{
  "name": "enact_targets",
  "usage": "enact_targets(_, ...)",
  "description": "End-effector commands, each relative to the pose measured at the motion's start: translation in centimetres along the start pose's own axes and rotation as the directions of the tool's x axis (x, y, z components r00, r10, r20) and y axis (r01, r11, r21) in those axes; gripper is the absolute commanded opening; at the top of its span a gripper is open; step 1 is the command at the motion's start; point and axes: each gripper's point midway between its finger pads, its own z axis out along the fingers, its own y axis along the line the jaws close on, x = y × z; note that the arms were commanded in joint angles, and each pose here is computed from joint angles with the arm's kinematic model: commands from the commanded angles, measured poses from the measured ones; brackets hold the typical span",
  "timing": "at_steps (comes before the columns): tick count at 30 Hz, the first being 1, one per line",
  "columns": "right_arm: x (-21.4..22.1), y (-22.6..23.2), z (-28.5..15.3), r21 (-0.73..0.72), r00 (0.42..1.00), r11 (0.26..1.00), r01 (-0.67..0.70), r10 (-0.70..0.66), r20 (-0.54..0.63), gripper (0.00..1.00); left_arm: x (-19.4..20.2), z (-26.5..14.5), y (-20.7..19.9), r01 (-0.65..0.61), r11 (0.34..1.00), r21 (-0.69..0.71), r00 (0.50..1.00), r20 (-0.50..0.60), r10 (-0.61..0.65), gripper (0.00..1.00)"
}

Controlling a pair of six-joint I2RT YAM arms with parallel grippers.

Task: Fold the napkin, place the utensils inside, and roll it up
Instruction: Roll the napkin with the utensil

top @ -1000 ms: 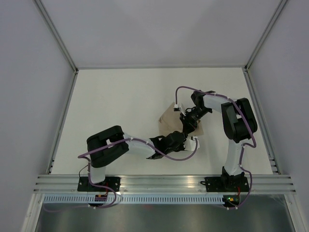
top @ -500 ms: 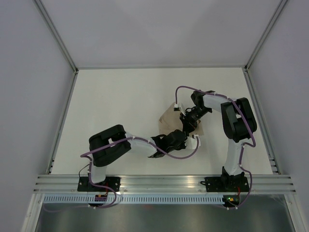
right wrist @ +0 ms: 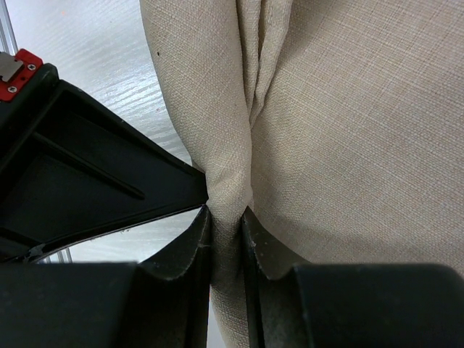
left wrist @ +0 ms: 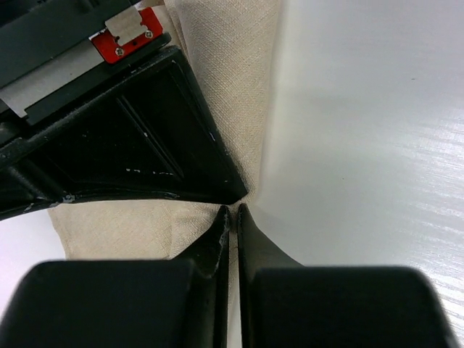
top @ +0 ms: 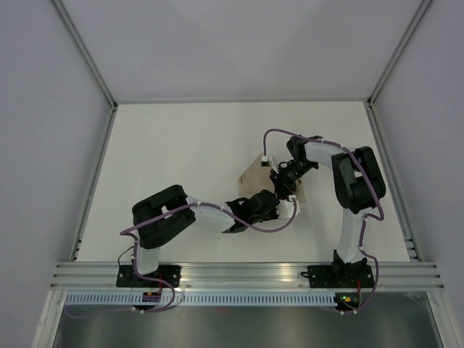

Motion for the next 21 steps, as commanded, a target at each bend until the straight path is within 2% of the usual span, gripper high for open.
enact_targets(1, 3.8, -1.7, 2.1, 0.028, 0.991, 0.999, 0.015, -0.012, -0.132, 0.14, 6.2, 0.0, -4.4, 0.103, 0.979, 0.174, 0.978, -0.195, -0.068, 0.02)
enact_targets(4, 3.7, -1.8, 2.0, 0.034, 0.992, 0.999, 0.013, -0.009, -0.127, 0.18, 6.7, 0.0, -5.1, 0.144, 0.968, 0.207, 0.972, -0.215, -0.098, 0.02)
enact_targets(7, 3.3, -1.7, 1.8, 0.051, 0.993, 0.998, 0.025, -0.019, -0.114, 0.36, 6.8, -0.2, -5.5, 0.187, 0.954, 0.234, 0.965, -0.228, -0.133, 0.02)
enact_targets(8, 2.9, -1.7, 1.5, 0.064, 0.994, 0.998, 0.027, -0.020, -0.104, 0.46, 7.0, -0.2, -5.4, 0.202, 0.952, 0.229, 0.960, -0.237, -0.146, 0.02)
enact_targets(13, 0.7, -1.7, -0.8, 0.165, 0.999, 0.985, 0.044, -0.040, -0.029, 0.62, 7.0, -0.6, -6.4, 0.268, 0.919, 0.291, 0.947, -0.253, -0.196, 0.02)
enact_targets(16, -0.6, -2.1, -2.2, 0.233, 0.998, 0.971, 0.055, -0.060, 0.012, 0.63, 7.0, -0.7, -6.7, 0.292, 0.905, 0.309, 0.942, -0.259, -0.215, 0.02)
enact_targets(21, -1.8, -3.0, -4.5, 0.327, 0.995, 0.945, -0.016, -0.018, 0.101, 0.65, 7.2, -0.8, -6.9, 0.371, 0.860, 0.351, 0.914, -0.300, -0.272, 0.02)
